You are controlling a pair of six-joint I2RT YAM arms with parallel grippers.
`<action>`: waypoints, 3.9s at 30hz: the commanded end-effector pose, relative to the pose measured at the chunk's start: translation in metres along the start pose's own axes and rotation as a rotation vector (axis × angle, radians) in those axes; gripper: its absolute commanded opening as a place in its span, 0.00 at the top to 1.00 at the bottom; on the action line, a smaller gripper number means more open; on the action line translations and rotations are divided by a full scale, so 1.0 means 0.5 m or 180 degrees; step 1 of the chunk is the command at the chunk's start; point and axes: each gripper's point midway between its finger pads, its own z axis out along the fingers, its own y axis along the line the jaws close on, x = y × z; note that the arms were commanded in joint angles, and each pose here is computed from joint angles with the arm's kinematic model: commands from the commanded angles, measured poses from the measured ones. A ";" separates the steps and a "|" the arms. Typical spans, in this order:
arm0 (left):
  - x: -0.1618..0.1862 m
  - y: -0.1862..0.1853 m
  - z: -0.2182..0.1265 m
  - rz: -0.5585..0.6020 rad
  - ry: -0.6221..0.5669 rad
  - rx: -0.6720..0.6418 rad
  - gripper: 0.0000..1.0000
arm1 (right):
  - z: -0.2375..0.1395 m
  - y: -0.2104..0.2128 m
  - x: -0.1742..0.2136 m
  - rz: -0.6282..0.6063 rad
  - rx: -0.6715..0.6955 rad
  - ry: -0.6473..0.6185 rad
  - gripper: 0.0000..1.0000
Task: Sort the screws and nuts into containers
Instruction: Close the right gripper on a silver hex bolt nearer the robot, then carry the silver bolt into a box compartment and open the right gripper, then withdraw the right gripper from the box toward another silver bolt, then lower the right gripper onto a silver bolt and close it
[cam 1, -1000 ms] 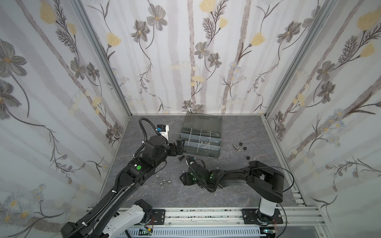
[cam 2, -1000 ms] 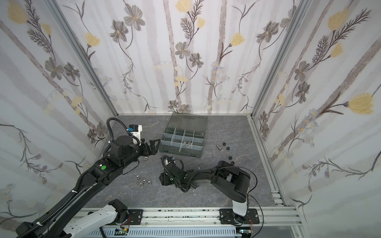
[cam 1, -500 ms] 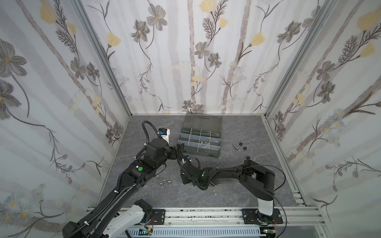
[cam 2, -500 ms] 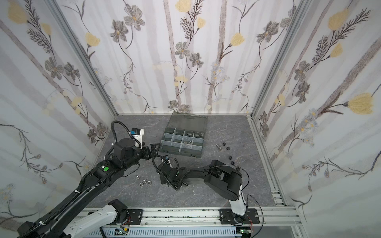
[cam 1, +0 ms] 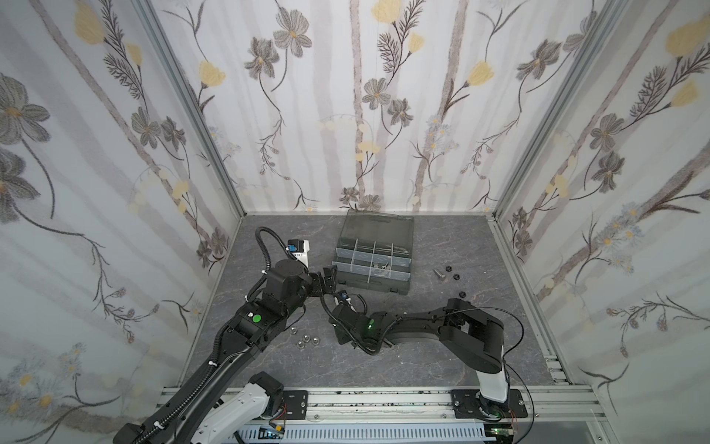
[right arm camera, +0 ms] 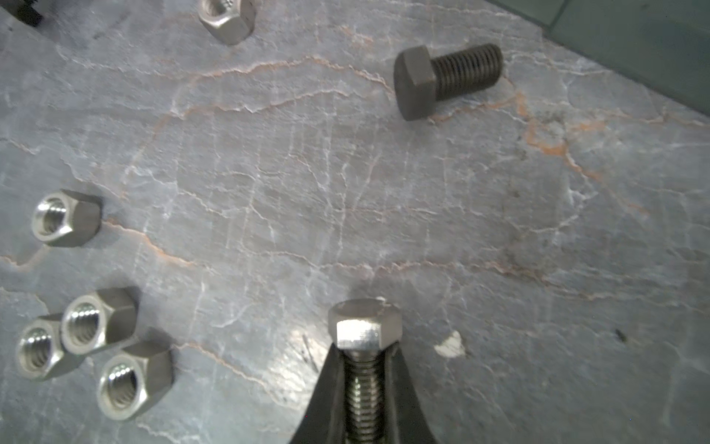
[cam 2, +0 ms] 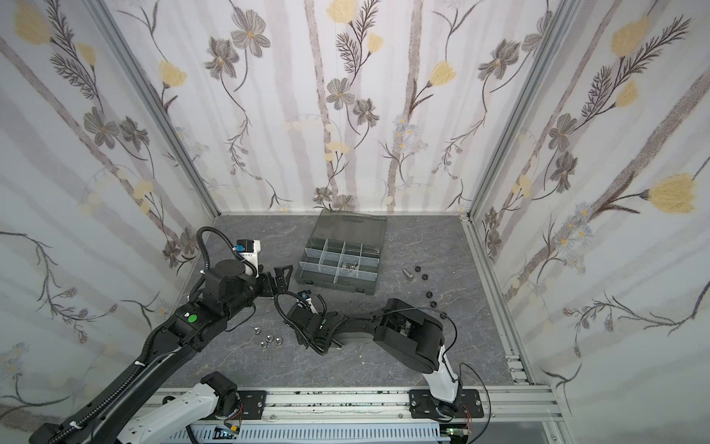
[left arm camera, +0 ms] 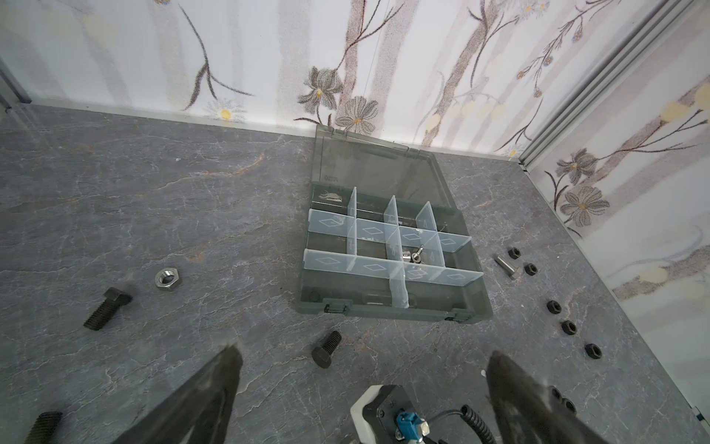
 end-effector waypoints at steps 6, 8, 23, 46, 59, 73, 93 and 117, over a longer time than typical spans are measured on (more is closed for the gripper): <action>-0.007 0.010 0.009 -0.0017 -0.0051 -0.0041 0.00 | -0.052 -0.040 -0.032 -0.0039 -0.0166 0.0016 0.97; -0.005 0.014 0.012 -0.0020 -0.0041 -0.0060 0.00 | -0.066 -0.056 -0.055 0.0049 -0.0253 -0.0034 0.97; 0.026 0.046 0.059 -0.0072 0.0204 -0.0189 0.00 | -0.140 -0.258 -0.226 0.0509 -0.0310 -0.0470 0.97; 0.080 0.101 0.124 -0.0240 0.0619 -0.0362 0.00 | -0.068 -0.514 -0.315 0.0884 0.0048 -0.0486 0.97; 0.084 0.100 0.127 -0.0266 0.0645 -0.0319 0.00 | -0.065 -0.535 -0.311 0.0930 0.0091 -0.0476 0.58; 0.094 0.061 0.125 -0.0268 0.0702 -0.0073 0.00 | -0.179 -0.507 -0.265 0.0795 0.0236 -0.0536 0.57; 0.187 -0.097 0.129 -0.0159 0.0878 0.0304 0.00 | -0.274 -0.465 -0.011 0.0664 0.0495 0.0183 0.60; 0.213 -0.135 0.127 -0.0058 0.0869 0.0459 0.00 | -0.212 -0.421 0.181 0.0696 0.0538 0.0828 0.61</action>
